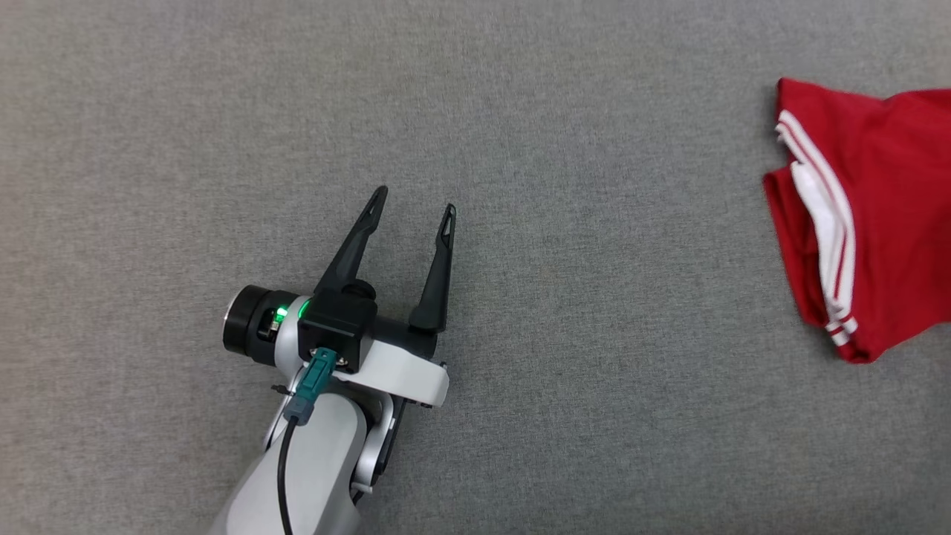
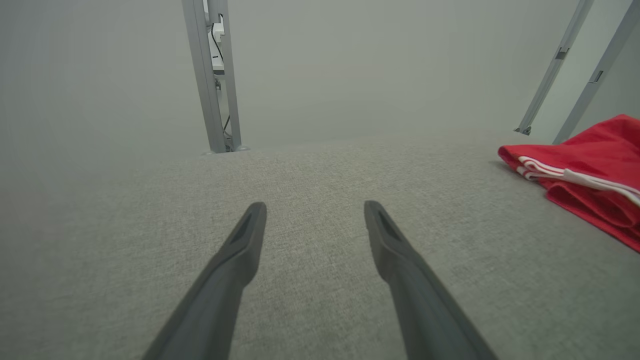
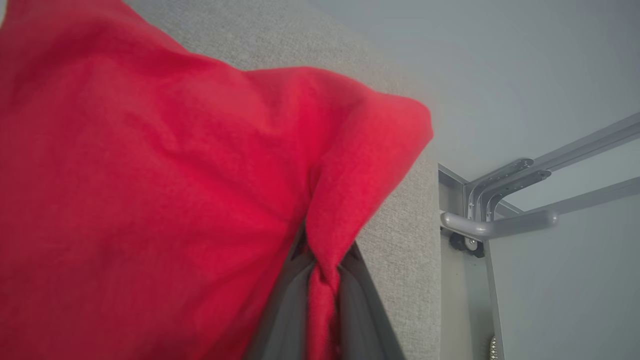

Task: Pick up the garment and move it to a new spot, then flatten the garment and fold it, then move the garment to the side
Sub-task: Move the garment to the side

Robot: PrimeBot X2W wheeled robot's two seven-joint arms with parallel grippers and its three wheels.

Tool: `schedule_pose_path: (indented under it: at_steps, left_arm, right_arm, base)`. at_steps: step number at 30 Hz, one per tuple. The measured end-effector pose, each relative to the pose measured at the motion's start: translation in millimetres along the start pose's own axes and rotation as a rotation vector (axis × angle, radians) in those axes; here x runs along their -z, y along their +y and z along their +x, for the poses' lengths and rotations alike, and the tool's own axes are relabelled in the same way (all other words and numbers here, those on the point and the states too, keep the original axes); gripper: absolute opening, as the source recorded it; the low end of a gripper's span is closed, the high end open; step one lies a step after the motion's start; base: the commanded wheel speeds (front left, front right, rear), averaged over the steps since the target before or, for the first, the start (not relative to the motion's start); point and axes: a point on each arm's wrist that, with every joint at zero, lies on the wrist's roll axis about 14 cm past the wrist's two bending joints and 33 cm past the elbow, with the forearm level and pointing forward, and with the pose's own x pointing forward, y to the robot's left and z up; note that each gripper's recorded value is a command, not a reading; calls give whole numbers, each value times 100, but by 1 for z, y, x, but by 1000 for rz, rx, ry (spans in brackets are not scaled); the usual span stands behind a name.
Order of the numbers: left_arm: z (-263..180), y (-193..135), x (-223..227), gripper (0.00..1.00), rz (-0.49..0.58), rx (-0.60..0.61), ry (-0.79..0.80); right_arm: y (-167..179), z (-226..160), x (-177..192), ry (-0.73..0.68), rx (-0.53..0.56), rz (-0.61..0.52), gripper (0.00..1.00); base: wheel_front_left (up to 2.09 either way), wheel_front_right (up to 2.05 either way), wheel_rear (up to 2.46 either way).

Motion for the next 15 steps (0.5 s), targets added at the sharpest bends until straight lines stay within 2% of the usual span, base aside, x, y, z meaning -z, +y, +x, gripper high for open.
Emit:
schedule_pose_path:
  at_steps: [5, 10, 15]
  left_arm:
    - [16, 4, 25, 100, -27, 2, 36]
    - [23, 10, 38, 100, -37, -8, 47]
    - [25, 13, 42, 100, -45, -18, 48]
  right_arm:
    - [-39, 13, 19, 78, 89, -68, 0]
    - [-62, 24, 35, 142, 155, -97, 0]
    - [-68, 34, 43, 184, 175, -142, 0]
  base:
    - [0, 0, 0]
    - [0, 0, 0]
    - [0, 0, 0]
